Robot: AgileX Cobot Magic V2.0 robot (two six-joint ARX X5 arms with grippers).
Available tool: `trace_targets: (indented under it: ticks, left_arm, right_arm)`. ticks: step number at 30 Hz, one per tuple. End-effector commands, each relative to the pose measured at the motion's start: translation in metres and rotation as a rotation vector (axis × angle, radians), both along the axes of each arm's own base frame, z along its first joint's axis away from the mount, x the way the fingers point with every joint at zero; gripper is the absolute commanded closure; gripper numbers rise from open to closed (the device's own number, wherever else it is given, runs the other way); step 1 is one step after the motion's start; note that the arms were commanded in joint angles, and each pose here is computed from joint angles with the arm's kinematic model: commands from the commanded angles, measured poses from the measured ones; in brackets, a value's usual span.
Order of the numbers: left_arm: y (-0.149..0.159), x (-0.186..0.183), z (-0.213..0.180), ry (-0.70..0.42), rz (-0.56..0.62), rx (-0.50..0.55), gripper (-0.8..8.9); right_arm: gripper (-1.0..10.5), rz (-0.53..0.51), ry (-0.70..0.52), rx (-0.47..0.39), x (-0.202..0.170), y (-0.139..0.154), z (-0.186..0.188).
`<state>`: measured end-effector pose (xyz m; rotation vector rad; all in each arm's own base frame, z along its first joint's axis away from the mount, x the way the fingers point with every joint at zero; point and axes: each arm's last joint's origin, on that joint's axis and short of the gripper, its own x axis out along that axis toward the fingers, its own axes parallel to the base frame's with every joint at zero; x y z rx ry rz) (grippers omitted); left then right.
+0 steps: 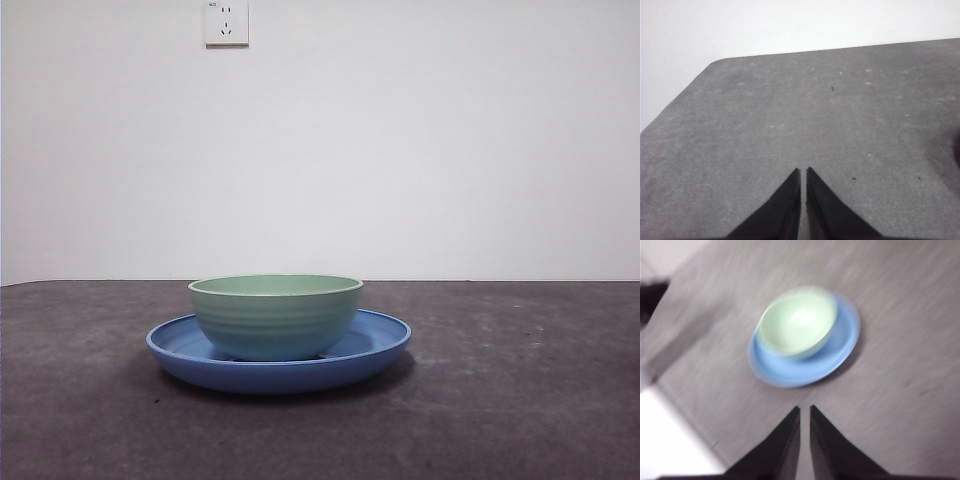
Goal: Place the green bowl on the blue plate
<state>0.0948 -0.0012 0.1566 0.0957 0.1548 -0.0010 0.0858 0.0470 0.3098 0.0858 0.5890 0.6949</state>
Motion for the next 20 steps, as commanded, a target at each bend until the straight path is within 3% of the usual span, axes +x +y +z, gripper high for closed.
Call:
trace_targets:
  ticks: [1, 5, 10, 20]
  left_arm:
    - [0.000, 0.001, -0.007, 0.025, 0.003, 0.013, 7.93]
    - [0.000, 0.001, -0.007, 0.025, 0.003, 0.013, 7.93]
    - [0.000, 0.001, -0.007, 0.025, 0.003, 0.013, 7.93]
    - [0.000, 0.001, -0.007, 0.024, 0.003, 0.013, 7.93]
  right_arm:
    - [9.2, -0.101, -0.117, 0.004, 0.003, -0.010, -0.006]
    - [9.2, -0.275, -0.369, 0.004, 0.011, -0.027, -0.035]
    - [9.2, -0.427, -0.551, 0.002, 0.011, -0.039, -0.074]
    - [9.2, -0.697, -0.544, -0.084, 0.010, -0.048, -0.134]
